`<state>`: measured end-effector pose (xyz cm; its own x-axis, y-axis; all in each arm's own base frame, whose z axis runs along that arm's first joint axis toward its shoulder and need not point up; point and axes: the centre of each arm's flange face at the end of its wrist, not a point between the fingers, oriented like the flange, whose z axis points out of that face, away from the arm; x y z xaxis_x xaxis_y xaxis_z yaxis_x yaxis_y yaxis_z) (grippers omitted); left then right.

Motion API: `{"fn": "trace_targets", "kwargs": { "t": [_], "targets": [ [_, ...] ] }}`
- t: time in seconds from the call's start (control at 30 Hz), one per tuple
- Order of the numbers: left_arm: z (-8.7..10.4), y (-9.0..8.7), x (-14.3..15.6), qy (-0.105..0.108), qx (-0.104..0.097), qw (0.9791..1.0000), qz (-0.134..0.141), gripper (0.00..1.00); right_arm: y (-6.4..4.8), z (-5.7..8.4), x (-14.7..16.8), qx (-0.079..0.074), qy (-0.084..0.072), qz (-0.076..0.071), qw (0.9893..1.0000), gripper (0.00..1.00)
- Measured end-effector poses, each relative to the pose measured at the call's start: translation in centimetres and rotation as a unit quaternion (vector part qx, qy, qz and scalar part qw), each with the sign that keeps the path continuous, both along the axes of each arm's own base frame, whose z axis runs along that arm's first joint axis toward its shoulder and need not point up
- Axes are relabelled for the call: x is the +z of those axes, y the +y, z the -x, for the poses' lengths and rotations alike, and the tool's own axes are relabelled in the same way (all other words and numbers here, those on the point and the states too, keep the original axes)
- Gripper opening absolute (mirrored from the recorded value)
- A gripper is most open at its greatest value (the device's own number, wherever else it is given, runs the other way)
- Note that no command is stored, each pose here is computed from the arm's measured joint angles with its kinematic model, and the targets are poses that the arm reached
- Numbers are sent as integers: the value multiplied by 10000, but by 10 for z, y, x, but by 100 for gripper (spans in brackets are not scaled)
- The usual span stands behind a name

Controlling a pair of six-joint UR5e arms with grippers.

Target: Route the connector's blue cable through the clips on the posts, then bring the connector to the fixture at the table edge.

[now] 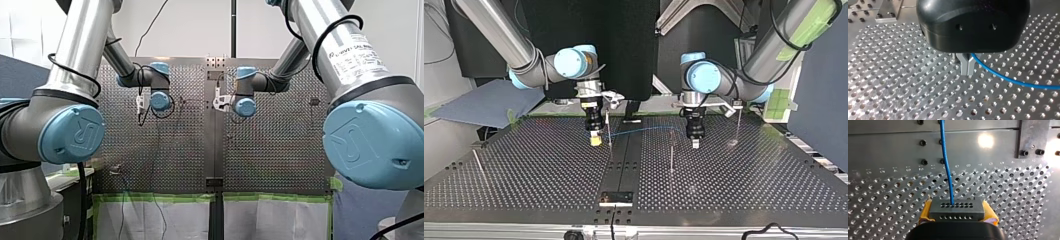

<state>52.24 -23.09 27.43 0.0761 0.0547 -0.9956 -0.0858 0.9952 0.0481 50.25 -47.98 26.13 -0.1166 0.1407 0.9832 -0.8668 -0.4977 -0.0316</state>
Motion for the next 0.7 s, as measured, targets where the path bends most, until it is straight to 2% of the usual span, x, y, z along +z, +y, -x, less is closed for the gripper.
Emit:
{"fn": "trace_targets", "kwargs": {
  "t": [0.53,0.7],
  "targets": [
    [-11,17,3,-14,3,10000,20,0,-20,10,8,-109,-22,43,9999,0],
    [-13,20,3,9,28,10000,19,0,-25,15,6,-118,11,15,9999,0]
  ]
}}
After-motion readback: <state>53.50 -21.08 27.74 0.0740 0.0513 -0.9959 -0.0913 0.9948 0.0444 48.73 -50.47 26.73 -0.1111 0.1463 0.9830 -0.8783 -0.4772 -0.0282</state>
